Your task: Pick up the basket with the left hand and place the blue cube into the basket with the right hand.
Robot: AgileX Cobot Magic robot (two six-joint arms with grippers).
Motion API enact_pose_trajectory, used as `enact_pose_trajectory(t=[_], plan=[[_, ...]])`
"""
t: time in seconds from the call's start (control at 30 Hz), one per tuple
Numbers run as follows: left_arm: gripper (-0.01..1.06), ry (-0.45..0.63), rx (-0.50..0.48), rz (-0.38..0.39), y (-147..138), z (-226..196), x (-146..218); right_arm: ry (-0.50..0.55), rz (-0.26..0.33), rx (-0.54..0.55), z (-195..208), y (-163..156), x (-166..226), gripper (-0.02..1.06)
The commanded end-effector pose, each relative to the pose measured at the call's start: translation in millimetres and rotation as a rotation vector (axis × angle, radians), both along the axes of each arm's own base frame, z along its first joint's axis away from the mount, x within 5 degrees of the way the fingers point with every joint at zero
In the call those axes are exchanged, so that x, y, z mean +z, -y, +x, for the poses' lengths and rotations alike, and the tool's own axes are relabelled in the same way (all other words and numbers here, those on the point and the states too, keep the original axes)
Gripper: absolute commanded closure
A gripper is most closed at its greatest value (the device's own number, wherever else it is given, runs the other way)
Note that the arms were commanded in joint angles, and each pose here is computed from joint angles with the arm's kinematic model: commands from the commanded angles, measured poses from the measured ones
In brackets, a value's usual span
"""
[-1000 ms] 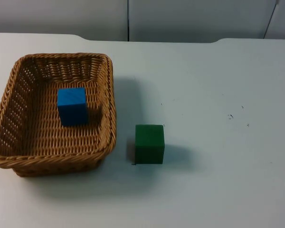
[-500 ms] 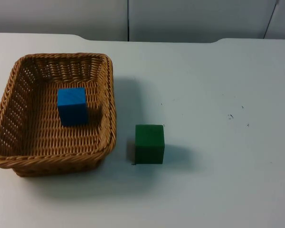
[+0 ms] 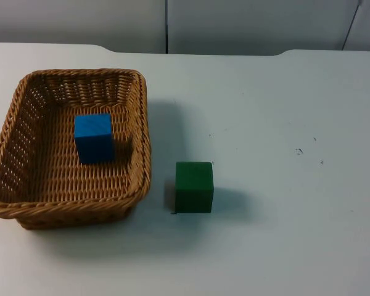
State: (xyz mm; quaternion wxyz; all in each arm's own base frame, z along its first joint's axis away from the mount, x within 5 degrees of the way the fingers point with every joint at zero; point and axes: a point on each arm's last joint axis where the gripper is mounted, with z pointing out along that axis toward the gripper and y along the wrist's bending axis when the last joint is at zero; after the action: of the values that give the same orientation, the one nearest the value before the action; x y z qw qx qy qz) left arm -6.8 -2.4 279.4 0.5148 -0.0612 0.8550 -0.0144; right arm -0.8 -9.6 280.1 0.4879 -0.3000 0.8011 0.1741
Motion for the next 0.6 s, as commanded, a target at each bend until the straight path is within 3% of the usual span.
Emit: enact_pose_trajectory(t=[0.0, 0.27, 0.57], plan=[[0.0, 0.013, 0.0, -0.004, 0.2, 0.1, 0.0, 0.002, -0.001, 0.01, 0.0, -0.8, -1.7, 0.0], [0.0, 0.013, 0.0, -0.004, 0.2, 0.1, 0.0, 0.003, -0.002, -0.004, 0.0, -0.6, -1.7, 0.0], [0.0, 0.013, 0.0, -0.004, 0.2, 0.1, 0.0, 0.003, -0.002, -0.266, -2.2, -1.2, -1.7, 0.0]])
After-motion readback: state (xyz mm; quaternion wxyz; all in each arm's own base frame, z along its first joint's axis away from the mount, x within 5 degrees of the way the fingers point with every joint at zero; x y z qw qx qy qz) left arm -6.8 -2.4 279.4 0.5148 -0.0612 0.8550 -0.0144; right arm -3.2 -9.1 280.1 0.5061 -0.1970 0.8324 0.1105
